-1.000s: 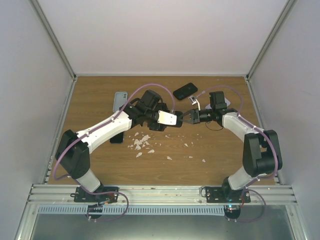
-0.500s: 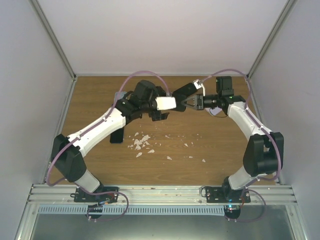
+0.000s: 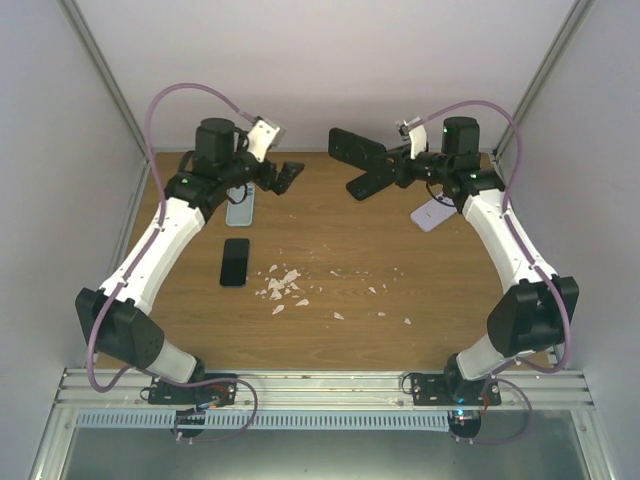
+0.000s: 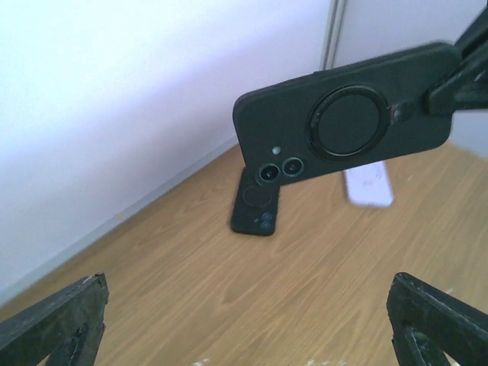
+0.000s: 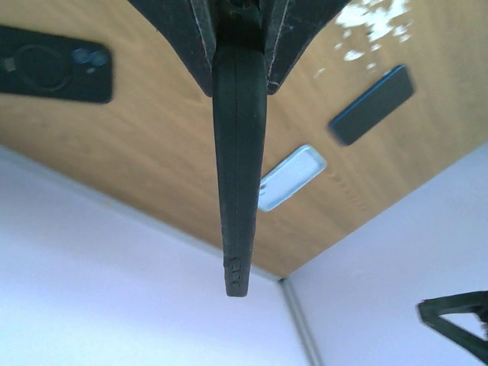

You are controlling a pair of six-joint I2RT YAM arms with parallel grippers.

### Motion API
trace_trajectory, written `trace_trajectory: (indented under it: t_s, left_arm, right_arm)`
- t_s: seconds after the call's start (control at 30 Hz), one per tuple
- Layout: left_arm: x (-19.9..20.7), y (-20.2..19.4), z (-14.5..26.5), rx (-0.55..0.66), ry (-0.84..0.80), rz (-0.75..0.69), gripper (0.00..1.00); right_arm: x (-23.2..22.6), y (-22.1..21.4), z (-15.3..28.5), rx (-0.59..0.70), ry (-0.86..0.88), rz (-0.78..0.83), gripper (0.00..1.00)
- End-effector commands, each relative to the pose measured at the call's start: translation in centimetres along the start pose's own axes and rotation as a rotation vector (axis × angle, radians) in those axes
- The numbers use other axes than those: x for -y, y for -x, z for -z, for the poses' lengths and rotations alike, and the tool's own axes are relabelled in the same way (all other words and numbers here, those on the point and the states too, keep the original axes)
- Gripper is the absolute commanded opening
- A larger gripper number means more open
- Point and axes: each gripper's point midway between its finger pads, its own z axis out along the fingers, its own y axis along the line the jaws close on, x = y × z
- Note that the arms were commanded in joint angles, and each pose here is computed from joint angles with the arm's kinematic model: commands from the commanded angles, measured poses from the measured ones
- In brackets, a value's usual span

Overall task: Take the phone out of the phone case
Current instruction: Adjust the phone.

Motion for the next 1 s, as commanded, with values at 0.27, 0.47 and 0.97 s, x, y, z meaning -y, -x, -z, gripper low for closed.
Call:
trace_trajectory:
  t_s: [0.27,0.47,0.97]
  left_arm:
    - [-5.2,3.6,5.5,0.236,-0.144,0.64,0.99]
    - [-6.9,2.4,6.2,0.258,-0.211,0.884,0.99]
    - [-6.9,0.0,4.5,0.184,-0.303,1.051,0.99]
  right_arm:
    - [-2.1,9.4,-0.8,0.177,-0.455,0.534,0.0]
    - [-3.0,9.6,-2.0,0.163,-0.604,0.658,0.0]
    - [-9.9,6.4,-4.6,0.127,-0.889,1.146,0.0]
